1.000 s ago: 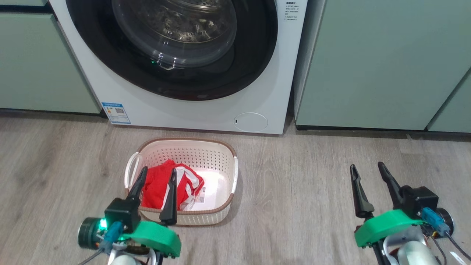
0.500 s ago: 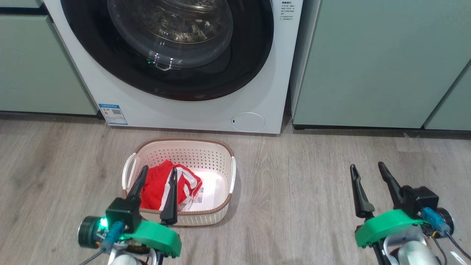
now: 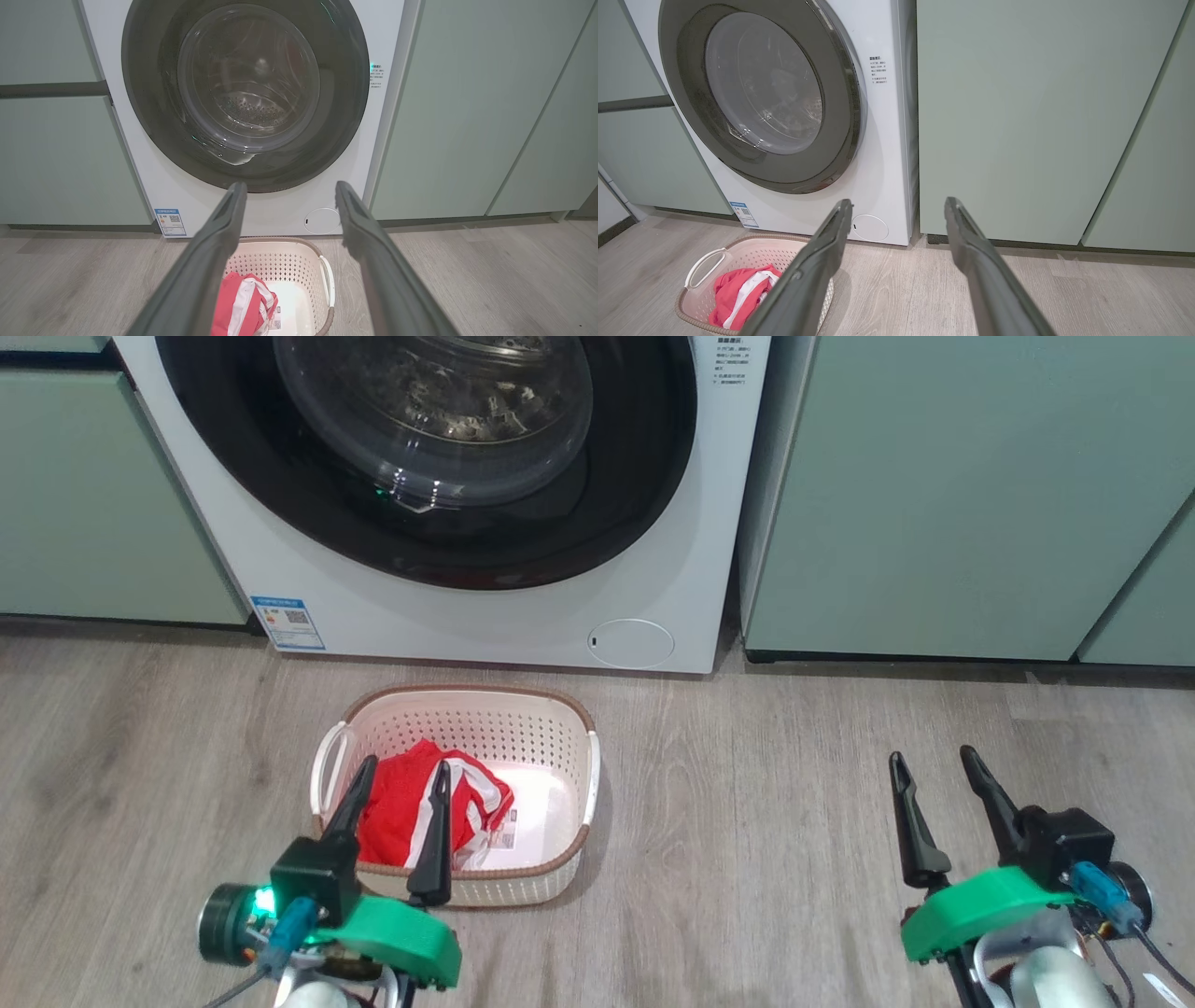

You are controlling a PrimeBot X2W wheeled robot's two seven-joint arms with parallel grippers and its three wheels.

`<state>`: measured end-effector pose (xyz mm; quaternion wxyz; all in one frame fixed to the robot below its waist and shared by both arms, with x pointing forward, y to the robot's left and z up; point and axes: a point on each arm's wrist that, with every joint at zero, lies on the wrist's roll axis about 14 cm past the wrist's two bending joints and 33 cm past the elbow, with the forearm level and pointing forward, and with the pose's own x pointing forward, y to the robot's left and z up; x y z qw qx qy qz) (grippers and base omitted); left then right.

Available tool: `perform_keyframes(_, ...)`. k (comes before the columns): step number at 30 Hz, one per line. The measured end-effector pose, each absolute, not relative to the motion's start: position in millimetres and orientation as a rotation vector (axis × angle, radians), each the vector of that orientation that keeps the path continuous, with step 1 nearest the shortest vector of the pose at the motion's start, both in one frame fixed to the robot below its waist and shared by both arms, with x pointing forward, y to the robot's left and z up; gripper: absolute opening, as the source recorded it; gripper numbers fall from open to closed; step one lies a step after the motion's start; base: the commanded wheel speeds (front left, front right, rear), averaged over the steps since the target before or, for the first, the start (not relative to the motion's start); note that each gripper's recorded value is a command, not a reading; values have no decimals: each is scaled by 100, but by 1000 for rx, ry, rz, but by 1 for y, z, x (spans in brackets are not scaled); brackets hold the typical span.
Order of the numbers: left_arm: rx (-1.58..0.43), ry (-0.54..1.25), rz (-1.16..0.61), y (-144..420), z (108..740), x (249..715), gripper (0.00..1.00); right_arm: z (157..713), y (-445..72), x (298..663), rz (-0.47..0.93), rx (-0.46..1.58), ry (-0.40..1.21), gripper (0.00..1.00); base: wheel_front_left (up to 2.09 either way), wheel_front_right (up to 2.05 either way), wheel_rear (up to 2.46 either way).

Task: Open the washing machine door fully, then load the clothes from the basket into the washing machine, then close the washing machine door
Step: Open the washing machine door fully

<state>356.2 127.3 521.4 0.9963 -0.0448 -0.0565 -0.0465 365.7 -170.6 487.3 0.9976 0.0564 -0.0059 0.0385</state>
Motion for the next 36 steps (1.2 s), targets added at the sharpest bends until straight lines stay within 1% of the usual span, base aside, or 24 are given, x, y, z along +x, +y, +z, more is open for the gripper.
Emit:
perform_keyframes(7,-89,-111,-94,127,521,356,100,488,-170,366,79,113,-13,100,0,0,0)
perform_keyframes(8,-89,-110,-94,127,520,356,100,489,-170,367,80,113,-16,80,0,0,0)
perform_keyframes(9,-89,-110,-94,127,520,356,100,489,-170,367,80,112,-18,49,0,0,0)
perform_keyframes(10,-89,-109,-94,127,520,356,100,490,-169,367,81,112,-20,28,0,0,0)
perform_keyframes(11,-89,-108,-93,127,520,356,100,490,-169,368,81,116,-22,0,0,0,0)
perform_keyframes(20,-90,-87,-91,128,513,358,100,485,-176,371,48,197,-10,0,0,0,0)
perform_keyframes(24,-91,-67,-101,124,507,360,100,488,-175,383,43,250,-21,0,0,0,0)
perform_keyframes(30,-62,-47,-120,119,499,377,100,496,-173,426,23,423,-52,0,0,0,0)
perform_keyframes(32,-57,-54,-132,115,500,386,100,501,-169,446,34,435,-62,0,0,0,0)
perform_keyframes(36,-56,-51,-124,118,498,401,100,516,-153,490,75,552,-80,0,0,0,0)
